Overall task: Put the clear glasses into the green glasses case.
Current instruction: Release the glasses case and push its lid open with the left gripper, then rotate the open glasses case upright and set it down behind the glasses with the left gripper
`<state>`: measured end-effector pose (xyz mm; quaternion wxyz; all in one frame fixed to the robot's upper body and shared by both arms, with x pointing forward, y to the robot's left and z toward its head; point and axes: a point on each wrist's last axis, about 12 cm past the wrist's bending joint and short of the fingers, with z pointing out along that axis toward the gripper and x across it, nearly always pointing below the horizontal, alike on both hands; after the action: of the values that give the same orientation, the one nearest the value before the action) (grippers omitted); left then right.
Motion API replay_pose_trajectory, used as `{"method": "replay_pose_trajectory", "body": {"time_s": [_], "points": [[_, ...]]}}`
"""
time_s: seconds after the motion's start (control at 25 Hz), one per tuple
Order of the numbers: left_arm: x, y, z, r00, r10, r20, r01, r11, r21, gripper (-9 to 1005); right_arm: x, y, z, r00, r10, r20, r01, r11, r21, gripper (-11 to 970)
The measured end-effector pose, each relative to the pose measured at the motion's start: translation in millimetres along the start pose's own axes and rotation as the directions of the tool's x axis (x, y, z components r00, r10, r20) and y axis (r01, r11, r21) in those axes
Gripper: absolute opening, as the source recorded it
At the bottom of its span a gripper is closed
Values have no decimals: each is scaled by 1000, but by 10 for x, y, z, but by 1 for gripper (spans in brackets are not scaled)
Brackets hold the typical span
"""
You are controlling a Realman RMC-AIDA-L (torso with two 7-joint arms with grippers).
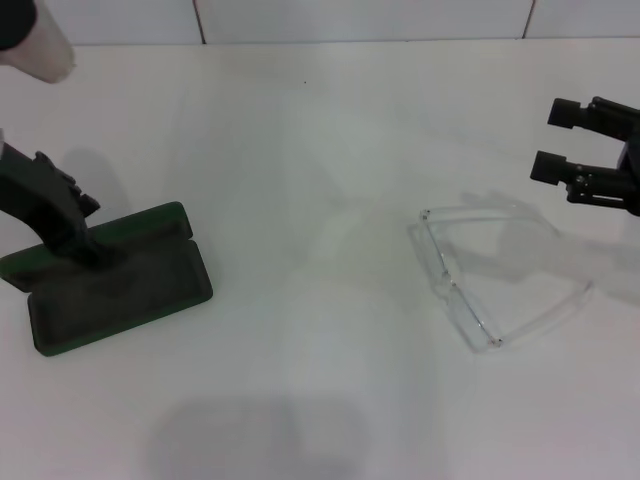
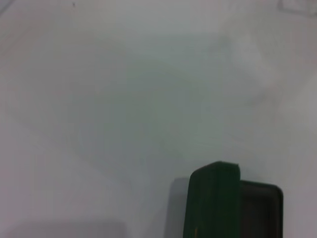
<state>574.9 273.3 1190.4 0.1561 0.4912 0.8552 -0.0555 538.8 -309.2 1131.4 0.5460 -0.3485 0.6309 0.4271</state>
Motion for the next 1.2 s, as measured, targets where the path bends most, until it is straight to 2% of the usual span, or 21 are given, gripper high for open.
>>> {"method": "replay_pose_trajectory", "body": {"time_s": [0.44, 0.68, 1.12, 1.2], "points": [[-11, 66, 95, 1000, -8, -29, 7, 1000, -25, 675, 18, 7, -10, 1000, -1, 3, 1, 1000, 4, 855], [7, 60, 127, 999, -13, -39, 13, 1000, -8, 664, 26, 11, -13, 1000, -1, 6, 1, 1000, 6, 855], [-14, 34, 141, 999, -7, -48, 7, 1000, 3, 238, 36, 28, -18, 1000, -3, 16, 3, 1000, 1, 854], [-21, 25, 147, 999, -1, -53, 2, 1000, 3, 227, 41, 35, -31, 1000, -1, 22, 0, 1000, 3, 854]]}}
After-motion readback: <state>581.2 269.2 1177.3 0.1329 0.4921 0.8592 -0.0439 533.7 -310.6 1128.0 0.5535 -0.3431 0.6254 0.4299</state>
